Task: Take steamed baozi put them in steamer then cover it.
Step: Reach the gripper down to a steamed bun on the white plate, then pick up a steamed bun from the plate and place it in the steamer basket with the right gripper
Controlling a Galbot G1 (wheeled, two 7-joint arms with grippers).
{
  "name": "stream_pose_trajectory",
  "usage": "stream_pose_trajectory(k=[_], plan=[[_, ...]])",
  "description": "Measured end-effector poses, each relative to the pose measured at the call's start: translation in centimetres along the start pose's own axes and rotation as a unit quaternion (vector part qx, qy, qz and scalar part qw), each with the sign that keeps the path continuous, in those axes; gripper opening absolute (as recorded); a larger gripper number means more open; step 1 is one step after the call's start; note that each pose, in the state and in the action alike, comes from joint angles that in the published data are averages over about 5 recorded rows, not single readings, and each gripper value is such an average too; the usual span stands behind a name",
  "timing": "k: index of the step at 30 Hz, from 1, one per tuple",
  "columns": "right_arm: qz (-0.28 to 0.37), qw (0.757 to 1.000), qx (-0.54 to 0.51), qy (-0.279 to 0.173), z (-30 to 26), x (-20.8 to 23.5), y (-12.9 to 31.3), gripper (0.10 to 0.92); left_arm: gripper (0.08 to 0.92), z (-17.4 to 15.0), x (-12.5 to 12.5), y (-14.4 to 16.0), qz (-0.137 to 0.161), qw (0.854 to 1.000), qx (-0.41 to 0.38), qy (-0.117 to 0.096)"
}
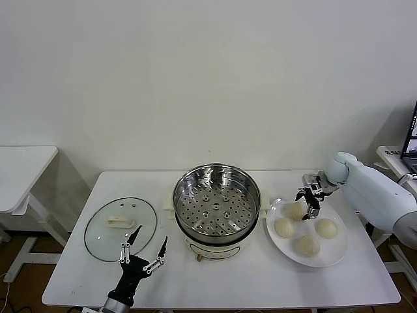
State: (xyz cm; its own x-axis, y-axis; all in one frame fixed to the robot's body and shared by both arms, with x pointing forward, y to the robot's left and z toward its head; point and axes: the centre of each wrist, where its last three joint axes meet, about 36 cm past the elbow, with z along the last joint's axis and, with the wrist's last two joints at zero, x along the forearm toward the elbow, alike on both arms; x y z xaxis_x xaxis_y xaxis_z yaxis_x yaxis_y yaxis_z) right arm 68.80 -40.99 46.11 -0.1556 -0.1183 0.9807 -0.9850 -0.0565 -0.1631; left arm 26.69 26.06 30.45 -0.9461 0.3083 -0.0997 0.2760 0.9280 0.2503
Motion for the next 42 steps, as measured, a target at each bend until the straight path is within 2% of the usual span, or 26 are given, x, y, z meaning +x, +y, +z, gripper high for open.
stream_pose_trajectory(k=[6,13,18,23,28,32,37,42], plan=[[0.001,1.000,0.004,0.001,-0.1,-0.1,0.1,0.717,0.823,0.0,0.0,0.0,-0.001,1.000,0.000,-0.001],[0.008,1.000,0.021,-0.002,-0.2,1.6,-0.1,0.700,0.823,0.0,-0.1,0.0,-0.001,1.000,0.000,-0.003],[0.024,0.997,0.068,-0.011,-1.3,5.3,-1.1,0.704,0.823,-0.3,-0.4,0.0,0.002,1.000,-0.001,-0.008],[0.046,0.984,0.169,-0.024,-4.9,10.5,-2.8,0.697,0.823,-0.5,-0.5,-0.1,0.005,1.000,0.000,-0.011],[0.067,0.955,0.289,-0.031,-10.2,15.7,-4.2,0.686,0.823,-0.6,-0.5,-0.1,0.006,1.000,0.000,-0.013],[0.076,0.919,0.386,-0.031,-15.2,18.9,-4.6,0.679,0.823,-0.6,-0.4,-0.1,0.005,1.000,-0.001,-0.014],[0.072,0.871,0.486,-0.027,-21.1,20.7,-4.6,0.679,0.823,-0.7,-0.4,0.0,0.004,1.000,-0.001,-0.015],[0.063,0.828,0.557,-0.018,-26.1,20.6,-4.6,0.679,0.823,-0.7,-0.4,0.0,0.003,1.000,-0.001,-0.016]])
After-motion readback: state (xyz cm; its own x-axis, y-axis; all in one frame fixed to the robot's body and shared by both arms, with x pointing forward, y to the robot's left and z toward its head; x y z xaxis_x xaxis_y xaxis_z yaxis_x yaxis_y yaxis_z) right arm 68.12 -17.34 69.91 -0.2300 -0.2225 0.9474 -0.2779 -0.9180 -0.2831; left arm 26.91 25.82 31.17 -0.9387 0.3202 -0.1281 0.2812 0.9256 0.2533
